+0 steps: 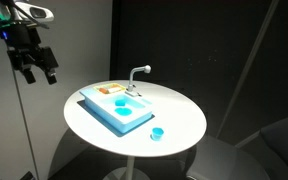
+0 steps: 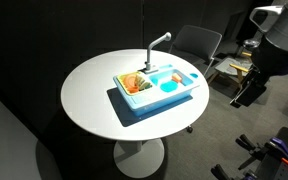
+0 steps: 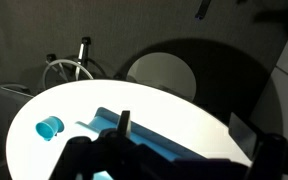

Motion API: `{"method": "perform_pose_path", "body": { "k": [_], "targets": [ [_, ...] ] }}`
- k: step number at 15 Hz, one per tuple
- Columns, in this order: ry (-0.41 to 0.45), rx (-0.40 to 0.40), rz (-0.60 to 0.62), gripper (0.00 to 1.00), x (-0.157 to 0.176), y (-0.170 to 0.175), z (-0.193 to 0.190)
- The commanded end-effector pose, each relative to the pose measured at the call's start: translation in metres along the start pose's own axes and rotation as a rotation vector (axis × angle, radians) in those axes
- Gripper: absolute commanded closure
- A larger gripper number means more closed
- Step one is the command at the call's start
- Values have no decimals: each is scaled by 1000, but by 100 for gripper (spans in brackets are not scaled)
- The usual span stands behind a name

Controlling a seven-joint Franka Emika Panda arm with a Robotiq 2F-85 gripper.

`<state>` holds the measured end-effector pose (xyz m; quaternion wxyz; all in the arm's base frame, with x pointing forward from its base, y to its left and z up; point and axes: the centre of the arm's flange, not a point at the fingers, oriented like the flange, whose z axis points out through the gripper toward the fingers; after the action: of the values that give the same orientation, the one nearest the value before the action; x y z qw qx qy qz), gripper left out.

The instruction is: Move the cup to the left side of the toy sink

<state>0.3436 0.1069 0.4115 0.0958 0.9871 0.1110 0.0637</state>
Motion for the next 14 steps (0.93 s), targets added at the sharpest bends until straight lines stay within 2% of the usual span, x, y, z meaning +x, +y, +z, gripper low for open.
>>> {"method": "perform_pose_path", "body": {
  "k": [1,7,14],
  "targets": [
    [6,-6,-10,0,12,6,1],
    [78,-24,-34,0,37,20,-4],
    [166,25,-16,0,67,52,-10]
  ]
}}
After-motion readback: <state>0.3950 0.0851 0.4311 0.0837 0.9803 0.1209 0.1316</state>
